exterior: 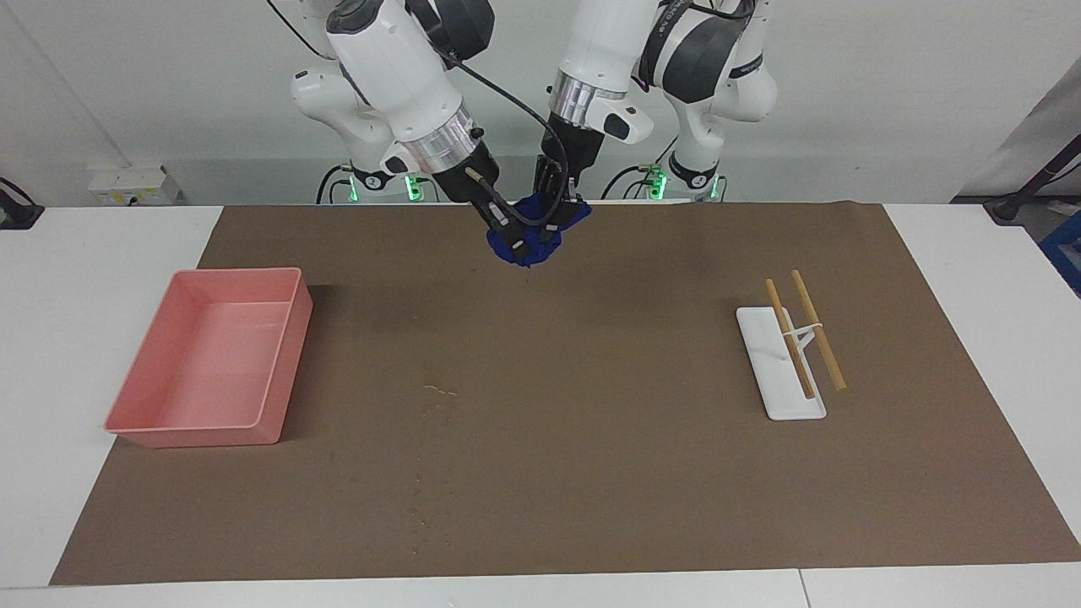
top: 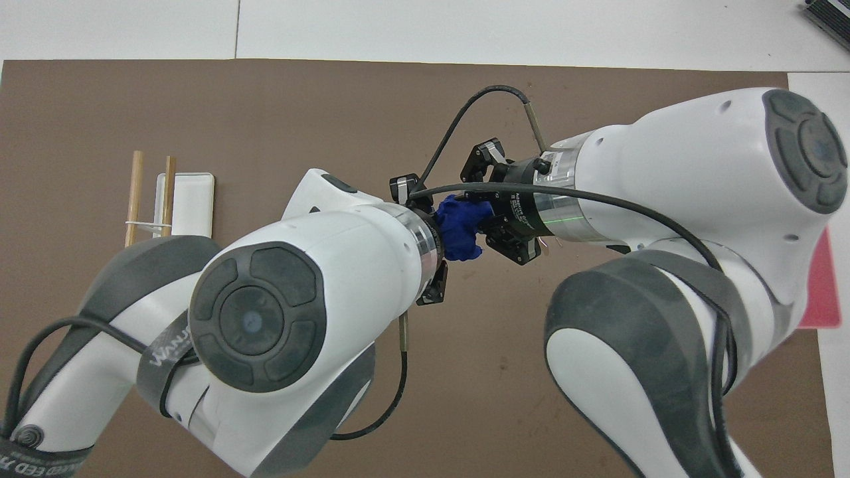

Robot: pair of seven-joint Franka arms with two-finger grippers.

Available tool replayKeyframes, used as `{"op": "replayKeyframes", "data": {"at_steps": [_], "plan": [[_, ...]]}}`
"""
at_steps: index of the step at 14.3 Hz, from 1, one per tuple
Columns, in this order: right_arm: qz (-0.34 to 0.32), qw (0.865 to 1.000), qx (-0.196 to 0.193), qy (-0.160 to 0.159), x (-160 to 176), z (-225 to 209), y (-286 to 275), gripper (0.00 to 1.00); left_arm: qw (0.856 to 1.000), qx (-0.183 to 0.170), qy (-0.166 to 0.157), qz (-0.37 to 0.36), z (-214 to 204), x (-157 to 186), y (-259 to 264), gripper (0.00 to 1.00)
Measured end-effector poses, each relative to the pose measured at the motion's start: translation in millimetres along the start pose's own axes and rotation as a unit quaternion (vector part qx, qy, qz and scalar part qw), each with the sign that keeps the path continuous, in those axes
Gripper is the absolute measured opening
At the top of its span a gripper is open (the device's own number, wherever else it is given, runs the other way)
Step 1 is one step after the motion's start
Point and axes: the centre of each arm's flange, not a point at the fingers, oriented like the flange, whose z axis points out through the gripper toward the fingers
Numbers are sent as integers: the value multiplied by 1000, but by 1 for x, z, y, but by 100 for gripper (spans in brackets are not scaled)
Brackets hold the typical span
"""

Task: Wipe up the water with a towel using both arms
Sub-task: 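Lower the cloth onto the water spill while the left gripper withdraws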

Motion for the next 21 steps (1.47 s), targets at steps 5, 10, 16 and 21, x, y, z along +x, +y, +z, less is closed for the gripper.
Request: {"op": "replayKeyframes", "data": {"at_steps": [5, 10, 16, 21], "plan": [[21, 999, 18, 25, 47, -13, -4, 28, 1000, -4, -1, 23, -5, 0, 4, 55], [-6, 998, 40, 56, 114, -6, -9, 26, 993, 35, 61, 98, -2, 67, 48, 100], [-31, 992, 75, 101, 198, 70, -47, 26, 967, 88, 99, 216, -18, 183, 111, 100], [-77, 983, 94, 136, 272, 122, -54, 26, 932, 139, 104, 318, -38, 258, 132, 100]]}}
